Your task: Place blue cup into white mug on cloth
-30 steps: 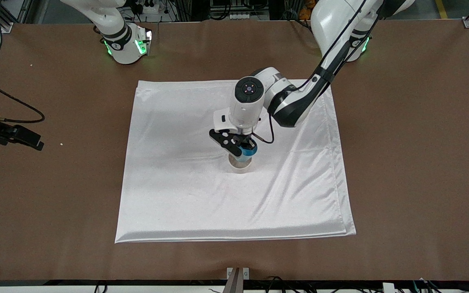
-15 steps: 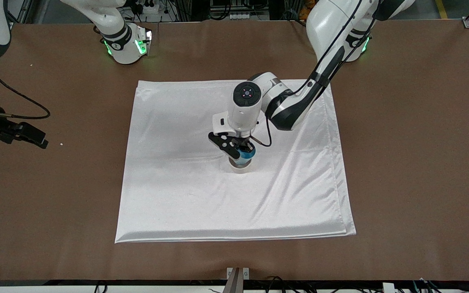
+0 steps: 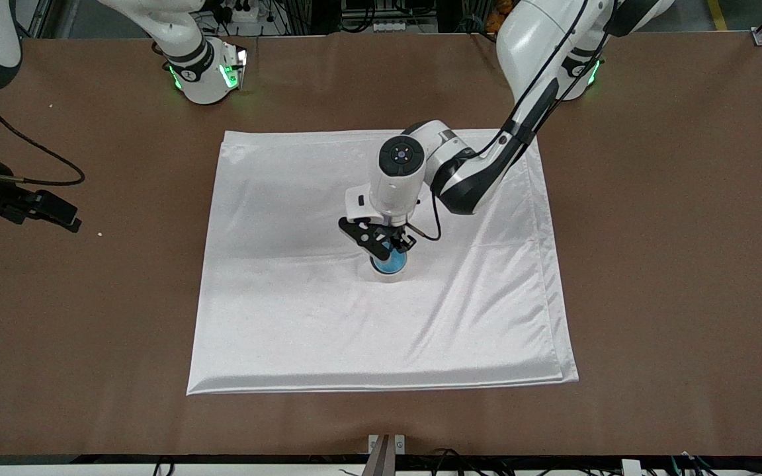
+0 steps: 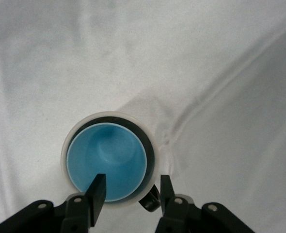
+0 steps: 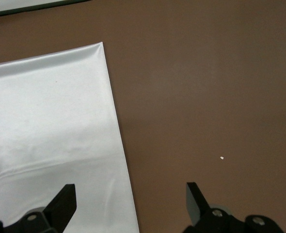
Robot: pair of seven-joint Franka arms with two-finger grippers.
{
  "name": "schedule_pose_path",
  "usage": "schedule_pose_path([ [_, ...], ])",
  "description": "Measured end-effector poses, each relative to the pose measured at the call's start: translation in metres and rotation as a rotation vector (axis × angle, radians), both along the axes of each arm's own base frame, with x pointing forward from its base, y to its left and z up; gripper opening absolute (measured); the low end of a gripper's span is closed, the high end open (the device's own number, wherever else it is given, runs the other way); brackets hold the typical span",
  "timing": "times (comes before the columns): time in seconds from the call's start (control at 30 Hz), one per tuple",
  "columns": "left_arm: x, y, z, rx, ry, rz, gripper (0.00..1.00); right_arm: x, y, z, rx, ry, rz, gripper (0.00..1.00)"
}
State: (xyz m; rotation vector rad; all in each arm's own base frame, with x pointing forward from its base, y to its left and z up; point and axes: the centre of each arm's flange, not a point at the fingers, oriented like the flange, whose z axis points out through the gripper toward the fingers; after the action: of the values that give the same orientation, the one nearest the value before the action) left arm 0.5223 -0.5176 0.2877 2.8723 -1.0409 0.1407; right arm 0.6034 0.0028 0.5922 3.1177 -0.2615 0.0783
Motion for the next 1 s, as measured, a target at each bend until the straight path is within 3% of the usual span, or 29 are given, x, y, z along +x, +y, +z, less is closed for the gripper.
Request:
schedule_pose_path([
  [0.17,0.005,0.000,0.012,-0.015,-0.019,0.005,0.74,0.000,-0.007,0.000,-0.001,0.000,0.014,1.00],
  [0.23,0.008,0.000,0.023,-0.023,-0.033,0.008,0.87,0.000,-0.011,-0.001,-0.002,-0.002,0.017,1.00],
  [0.33,0.010,0.005,0.043,-0.021,-0.045,0.014,0.98,0.000,-0.015,-0.002,-0.001,-0.002,0.017,1.00],
  [0.7,0.023,0.083,0.180,0.079,-0.046,0.115,1.00,0.000,-0.012,-0.002,0.025,-0.002,0.016,1.00],
  [1.0,0.019,0.172,0.287,0.035,-0.018,0.260,1.00,-0.002,-0.012,0.000,0.026,-0.006,0.018,1.00],
])
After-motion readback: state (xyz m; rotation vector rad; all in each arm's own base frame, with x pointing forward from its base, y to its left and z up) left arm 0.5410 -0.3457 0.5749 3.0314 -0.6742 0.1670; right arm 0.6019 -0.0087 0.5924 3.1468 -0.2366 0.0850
